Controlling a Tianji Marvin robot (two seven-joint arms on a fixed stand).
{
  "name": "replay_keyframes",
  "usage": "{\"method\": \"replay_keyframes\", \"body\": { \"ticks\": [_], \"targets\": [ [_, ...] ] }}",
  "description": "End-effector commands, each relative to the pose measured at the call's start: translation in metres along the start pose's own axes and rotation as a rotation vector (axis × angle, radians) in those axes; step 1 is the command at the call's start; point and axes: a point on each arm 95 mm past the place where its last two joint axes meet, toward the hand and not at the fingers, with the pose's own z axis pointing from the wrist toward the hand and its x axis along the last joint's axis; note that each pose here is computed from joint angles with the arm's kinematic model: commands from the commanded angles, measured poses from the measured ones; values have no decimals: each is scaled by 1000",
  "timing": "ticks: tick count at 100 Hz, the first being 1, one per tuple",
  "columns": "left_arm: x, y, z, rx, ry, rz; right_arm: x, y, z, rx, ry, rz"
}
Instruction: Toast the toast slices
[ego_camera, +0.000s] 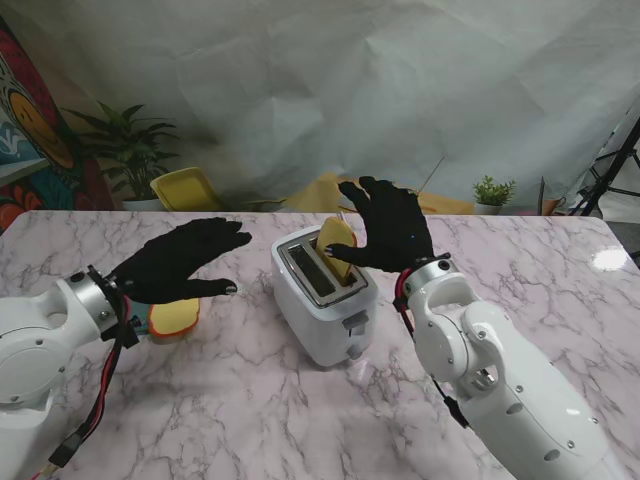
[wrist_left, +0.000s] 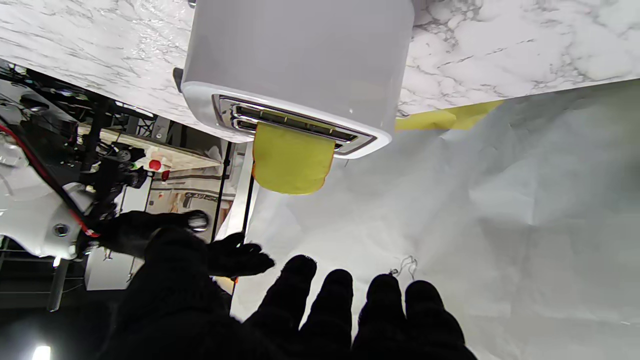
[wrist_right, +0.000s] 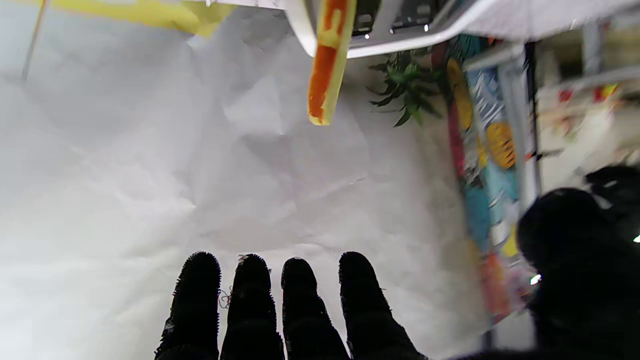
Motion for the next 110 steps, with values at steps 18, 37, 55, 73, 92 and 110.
{"method": "replay_keyframes", "body": {
  "ticks": [18,37,55,73,92,110],
  "targets": [
    [-8,7,-18,-48,-82,9,-15,24,-43,-7,202,-178],
    [-17,16,-37,-102,-159,19,-18,32,-76,19,272,-170],
    [-25,29,-51,-171,-224,15,-19,29,-100,67,274,-141],
    [-33,45,-54,-221,-256,15,-17,20,-113,53,266,-121],
    [-38,66,-53,-256,-295,-2,-16,14,-120,56,259,-107],
    [-38,87,-52,-273,-323,0,-15,7,-125,84,269,-98]
  ]
}}
